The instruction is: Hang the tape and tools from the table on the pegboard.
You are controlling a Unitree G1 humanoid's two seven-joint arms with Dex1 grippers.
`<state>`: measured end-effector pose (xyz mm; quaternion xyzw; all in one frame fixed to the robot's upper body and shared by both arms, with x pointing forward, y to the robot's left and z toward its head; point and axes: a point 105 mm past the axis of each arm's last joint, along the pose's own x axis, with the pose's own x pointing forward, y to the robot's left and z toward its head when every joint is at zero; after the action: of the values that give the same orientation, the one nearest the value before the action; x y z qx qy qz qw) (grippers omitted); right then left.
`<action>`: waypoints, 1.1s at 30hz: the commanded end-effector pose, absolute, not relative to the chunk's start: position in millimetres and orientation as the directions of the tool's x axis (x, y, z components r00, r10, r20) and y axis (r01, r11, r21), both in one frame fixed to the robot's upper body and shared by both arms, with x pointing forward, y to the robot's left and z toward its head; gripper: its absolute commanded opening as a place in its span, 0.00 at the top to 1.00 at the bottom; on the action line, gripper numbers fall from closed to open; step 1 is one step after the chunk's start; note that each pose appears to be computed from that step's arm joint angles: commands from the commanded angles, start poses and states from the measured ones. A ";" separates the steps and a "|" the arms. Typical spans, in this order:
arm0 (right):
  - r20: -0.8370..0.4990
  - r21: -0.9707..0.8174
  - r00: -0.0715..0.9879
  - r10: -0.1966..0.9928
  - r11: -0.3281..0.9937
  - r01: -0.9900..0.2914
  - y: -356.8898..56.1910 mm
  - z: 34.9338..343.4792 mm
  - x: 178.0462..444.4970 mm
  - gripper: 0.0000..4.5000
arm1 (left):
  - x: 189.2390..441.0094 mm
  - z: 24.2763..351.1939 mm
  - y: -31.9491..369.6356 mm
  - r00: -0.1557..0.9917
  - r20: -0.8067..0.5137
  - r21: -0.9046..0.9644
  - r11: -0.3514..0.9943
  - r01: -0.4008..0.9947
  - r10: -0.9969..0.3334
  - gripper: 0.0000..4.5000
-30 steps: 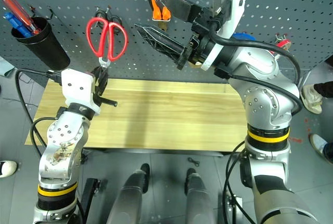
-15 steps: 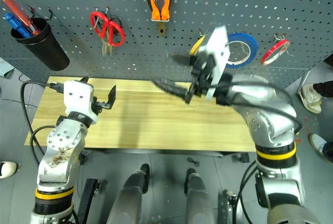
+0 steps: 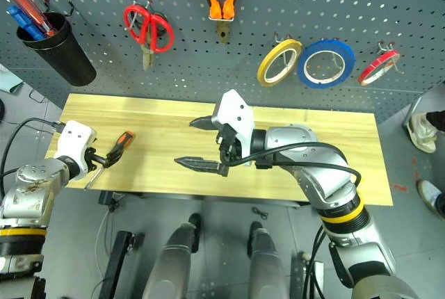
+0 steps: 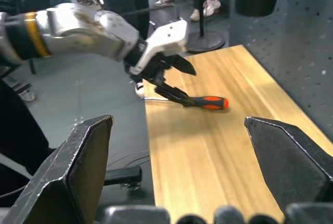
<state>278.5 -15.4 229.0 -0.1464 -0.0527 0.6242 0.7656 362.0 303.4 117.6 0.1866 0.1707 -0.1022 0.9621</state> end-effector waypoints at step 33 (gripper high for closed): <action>0.326 -0.268 0.278 0.904 0.371 -0.889 -59.0 322.1 270.8 0.00 | 337.2 202.6 208.5 0.942 -0.074 0.365 0.870 0.332 -0.328 0.81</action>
<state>283.1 -55.9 296.1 -0.0300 -0.1598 0.5555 0.8155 343.0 213.7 173.3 0.1722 0.0525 -0.1905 0.9650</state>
